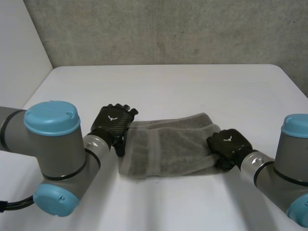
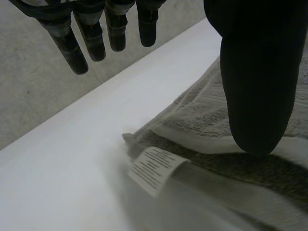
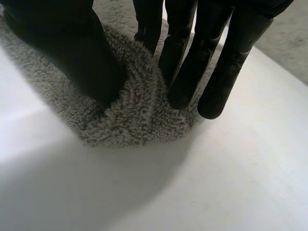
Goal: Fold the towel.
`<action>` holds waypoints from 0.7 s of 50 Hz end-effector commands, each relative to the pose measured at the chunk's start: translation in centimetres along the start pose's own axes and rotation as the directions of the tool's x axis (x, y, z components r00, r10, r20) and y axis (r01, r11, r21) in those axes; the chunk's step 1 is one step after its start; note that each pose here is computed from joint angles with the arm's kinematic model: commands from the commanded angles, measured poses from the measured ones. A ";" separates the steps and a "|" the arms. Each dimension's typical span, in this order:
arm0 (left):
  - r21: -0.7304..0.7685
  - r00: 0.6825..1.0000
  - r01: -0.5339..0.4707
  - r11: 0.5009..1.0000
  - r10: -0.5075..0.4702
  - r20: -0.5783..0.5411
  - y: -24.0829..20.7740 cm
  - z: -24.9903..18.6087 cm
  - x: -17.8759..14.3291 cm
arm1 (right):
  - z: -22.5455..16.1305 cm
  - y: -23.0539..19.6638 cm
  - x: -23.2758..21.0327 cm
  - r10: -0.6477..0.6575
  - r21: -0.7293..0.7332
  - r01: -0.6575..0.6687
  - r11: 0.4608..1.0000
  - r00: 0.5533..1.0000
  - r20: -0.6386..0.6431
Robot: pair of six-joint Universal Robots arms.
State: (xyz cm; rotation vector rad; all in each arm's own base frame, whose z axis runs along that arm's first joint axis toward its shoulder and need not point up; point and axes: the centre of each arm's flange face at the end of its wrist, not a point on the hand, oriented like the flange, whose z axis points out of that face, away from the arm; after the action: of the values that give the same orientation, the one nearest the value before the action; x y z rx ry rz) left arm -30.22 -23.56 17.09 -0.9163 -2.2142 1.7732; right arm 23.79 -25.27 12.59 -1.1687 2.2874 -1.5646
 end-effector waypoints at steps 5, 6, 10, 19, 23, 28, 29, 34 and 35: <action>0.049 0.999 0.006 0.999 -0.007 0.031 -1.8 -3.0 -1.3 | 0.1 -6.9 1.6 -0.202 0.180 0.235 0.955 0.962 -0.184; 0.049 0.999 0.006 0.999 -0.007 0.031 -1.8 -3.0 -1.3 | 0.1 -6.9 1.6 -0.202 0.180 0.235 0.955 0.962 -0.184; 0.058 0.995 0.020 0.998 -0.025 0.095 -2.3 -3.6 -3.5 | -0.4 -11.7 -5.4 -0.317 0.346 0.330 0.878 0.943 -0.096; 0.062 0.979 0.042 0.997 -0.053 0.197 -2.5 -4.4 -7.0 | -1.4 -9.7 -17.9 -0.623 0.469 0.508 0.722 0.773 0.122; 0.064 0.972 0.048 0.997 -0.062 0.226 -2.6 -4.5 -7.9 | -1.7 -8.0 -20.1 -0.680 0.499 0.530 0.685 0.711 0.179; 0.071 0.975 0.050 0.996 -0.064 0.212 -2.7 -4.5 -7.8 | -1.5 -7.4 -20.1 -0.676 0.480 0.532 0.697 0.711 0.194; 0.070 0.977 0.049 0.996 -0.063 0.205 -2.6 -4.4 -7.6 | -1.8 -7.7 -19.9 -0.664 0.479 0.521 0.706 0.721 0.195; 0.077 0.979 0.045 0.996 -0.059 0.194 -2.8 -3.9 -7.2 | -2.1 -9.5 -16.2 -0.499 0.455 0.373 0.808 0.845 0.193; 0.087 0.982 0.044 0.995 -0.059 0.179 -3.1 -3.7 -6.8 | -1.7 -10.1 -13.9 -0.405 0.439 0.296 0.848 0.897 0.176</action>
State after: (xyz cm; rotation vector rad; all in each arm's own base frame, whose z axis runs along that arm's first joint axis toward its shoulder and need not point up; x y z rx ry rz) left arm -22.91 -24.53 22.68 -0.6717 -2.2646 1.9873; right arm 40.44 -12.17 14.16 -1.9701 1.3234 -1.6892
